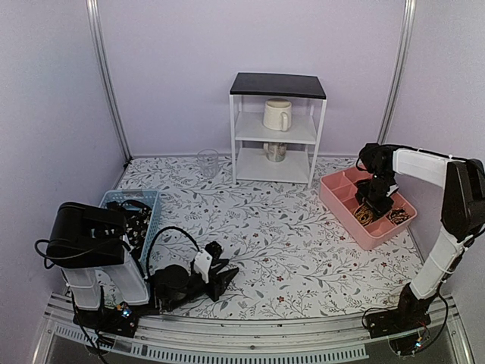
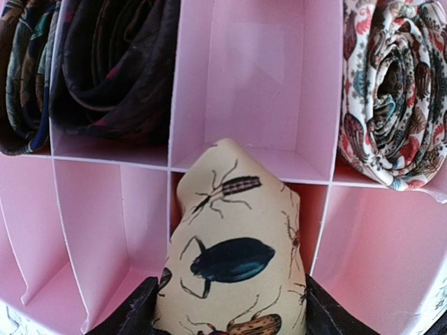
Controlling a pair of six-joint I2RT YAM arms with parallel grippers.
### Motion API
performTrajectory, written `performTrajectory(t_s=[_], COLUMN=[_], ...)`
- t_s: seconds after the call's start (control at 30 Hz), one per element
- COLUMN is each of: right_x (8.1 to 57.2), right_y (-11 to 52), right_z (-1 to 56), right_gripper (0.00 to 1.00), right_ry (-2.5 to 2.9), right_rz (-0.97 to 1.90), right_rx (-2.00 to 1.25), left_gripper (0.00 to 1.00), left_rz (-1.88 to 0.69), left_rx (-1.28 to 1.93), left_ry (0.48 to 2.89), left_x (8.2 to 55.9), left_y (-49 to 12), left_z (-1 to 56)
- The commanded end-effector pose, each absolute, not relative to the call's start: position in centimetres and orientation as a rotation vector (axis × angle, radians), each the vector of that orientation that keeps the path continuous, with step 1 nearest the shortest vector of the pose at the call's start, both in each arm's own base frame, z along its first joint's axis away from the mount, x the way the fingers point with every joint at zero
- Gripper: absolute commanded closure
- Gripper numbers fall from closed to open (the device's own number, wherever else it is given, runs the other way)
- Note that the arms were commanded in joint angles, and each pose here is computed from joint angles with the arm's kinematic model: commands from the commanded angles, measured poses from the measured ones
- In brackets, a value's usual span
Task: Roll the ties
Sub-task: Place the tie in the storage box, then adjust the tie in the storage box.
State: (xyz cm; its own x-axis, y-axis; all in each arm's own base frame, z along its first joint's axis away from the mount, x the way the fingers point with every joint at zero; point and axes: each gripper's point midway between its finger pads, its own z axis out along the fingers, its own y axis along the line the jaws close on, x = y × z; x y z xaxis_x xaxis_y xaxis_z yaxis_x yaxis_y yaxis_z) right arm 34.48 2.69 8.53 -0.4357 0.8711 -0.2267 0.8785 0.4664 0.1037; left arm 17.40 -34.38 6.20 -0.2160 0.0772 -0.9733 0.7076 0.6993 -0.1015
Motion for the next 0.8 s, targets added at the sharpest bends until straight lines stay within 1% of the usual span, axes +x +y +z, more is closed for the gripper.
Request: performTrajectory(t_s=[0.0, 0.27, 0.33, 0.47, 0.63, 0.77], right_x=[34.0, 33.2, 33.1, 33.4, 34.0, 33.5], right_y=[1.9, 1.5, 1.4, 1.3, 1.0, 1.0], right_z=[9.4, 6.6, 6.1, 6.1, 8.0, 9.6], right_gripper=[0.39, 0.53, 0.53, 0.52, 0.45, 0.40], right_ry=[2.438, 2.471, 2.475, 2.468, 2.447, 2.437], right_rz=[-0.089, -0.117, -0.122, -0.116, -0.104, -0.081], right_rx=[1.498, 1.508, 1.509, 1.504, 1.472, 1.471], left_gripper=[0.61, 0.61, 0.61, 0.61, 0.61, 0.61], left_rz=[-0.652, -0.644, -0.643, -0.637, -0.631, -0.629], left_rx=[0.633, 0.632, 0.631, 0.631, 0.633, 0.627], left_ry=[1.700, 1.702, 1.702, 1.702, 1.700, 1.704], left_x=[17.3, 17.3, 17.3, 17.4, 17.4, 17.5], left_y=[-34.4, -34.2, -34.2, -34.2, -34.1, -34.0], left_z=[6.3, 6.2, 6.2, 6.2, 6.3, 6.2])
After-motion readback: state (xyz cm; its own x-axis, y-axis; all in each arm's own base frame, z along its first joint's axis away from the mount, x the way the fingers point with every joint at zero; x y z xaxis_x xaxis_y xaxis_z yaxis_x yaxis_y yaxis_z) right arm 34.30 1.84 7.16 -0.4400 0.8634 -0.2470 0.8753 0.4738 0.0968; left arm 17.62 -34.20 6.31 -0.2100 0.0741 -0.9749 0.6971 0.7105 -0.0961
